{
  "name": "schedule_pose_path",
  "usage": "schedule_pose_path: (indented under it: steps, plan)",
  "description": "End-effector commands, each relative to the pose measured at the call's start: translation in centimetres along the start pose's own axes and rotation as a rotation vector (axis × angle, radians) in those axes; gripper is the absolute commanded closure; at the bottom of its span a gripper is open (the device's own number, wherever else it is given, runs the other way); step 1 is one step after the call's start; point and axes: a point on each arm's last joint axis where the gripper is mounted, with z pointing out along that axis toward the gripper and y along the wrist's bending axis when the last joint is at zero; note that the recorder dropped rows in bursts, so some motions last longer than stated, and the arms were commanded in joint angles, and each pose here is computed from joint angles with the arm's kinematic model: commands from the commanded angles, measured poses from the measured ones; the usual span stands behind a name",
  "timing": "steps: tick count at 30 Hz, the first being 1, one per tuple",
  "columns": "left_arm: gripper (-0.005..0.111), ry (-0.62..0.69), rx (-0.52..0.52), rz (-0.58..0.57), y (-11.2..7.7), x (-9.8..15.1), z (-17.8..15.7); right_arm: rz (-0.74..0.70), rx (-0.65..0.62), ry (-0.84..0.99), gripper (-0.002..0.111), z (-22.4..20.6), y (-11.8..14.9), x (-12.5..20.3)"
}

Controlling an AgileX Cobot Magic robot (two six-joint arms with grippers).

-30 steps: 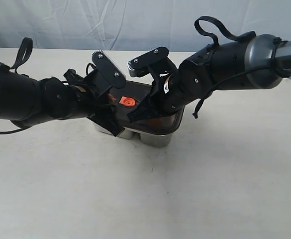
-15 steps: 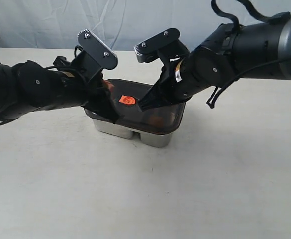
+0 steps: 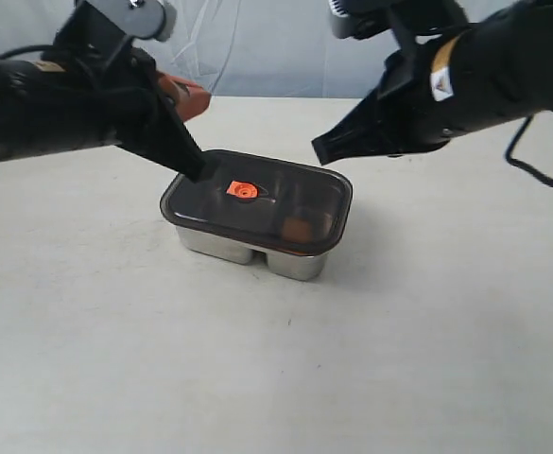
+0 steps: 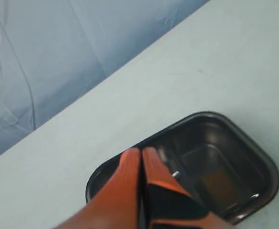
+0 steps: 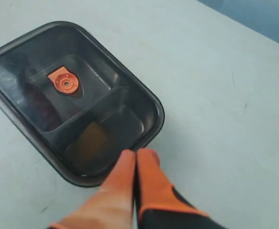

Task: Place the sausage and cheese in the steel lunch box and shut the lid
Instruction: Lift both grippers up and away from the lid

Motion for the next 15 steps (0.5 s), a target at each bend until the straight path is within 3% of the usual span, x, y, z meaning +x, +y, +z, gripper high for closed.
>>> schedule_pose_path:
  steps: [1,7,11,15]
  plan:
    - [0.107,-0.087,0.072,-0.103,-0.6,-1.3,-4.7,0.058,-0.002,-0.034,0.109,-3.7,-0.8,2.9]
    - [0.107,-0.143,0.164,-0.177,-1.8,0.0,-9.6,0.106,-0.034,-0.014,0.109,-5.9,-1.0,8.4]
    - [0.107,-0.182,0.123,-0.205,-1.8,1.7,-11.4,0.117,-0.060,-0.059,0.109,-6.2,-1.0,10.6]
    - [0.107,-0.171,0.064,-0.214,-1.6,3.3,-11.4,0.122,-0.104,-0.157,0.109,-5.3,-0.4,9.9]
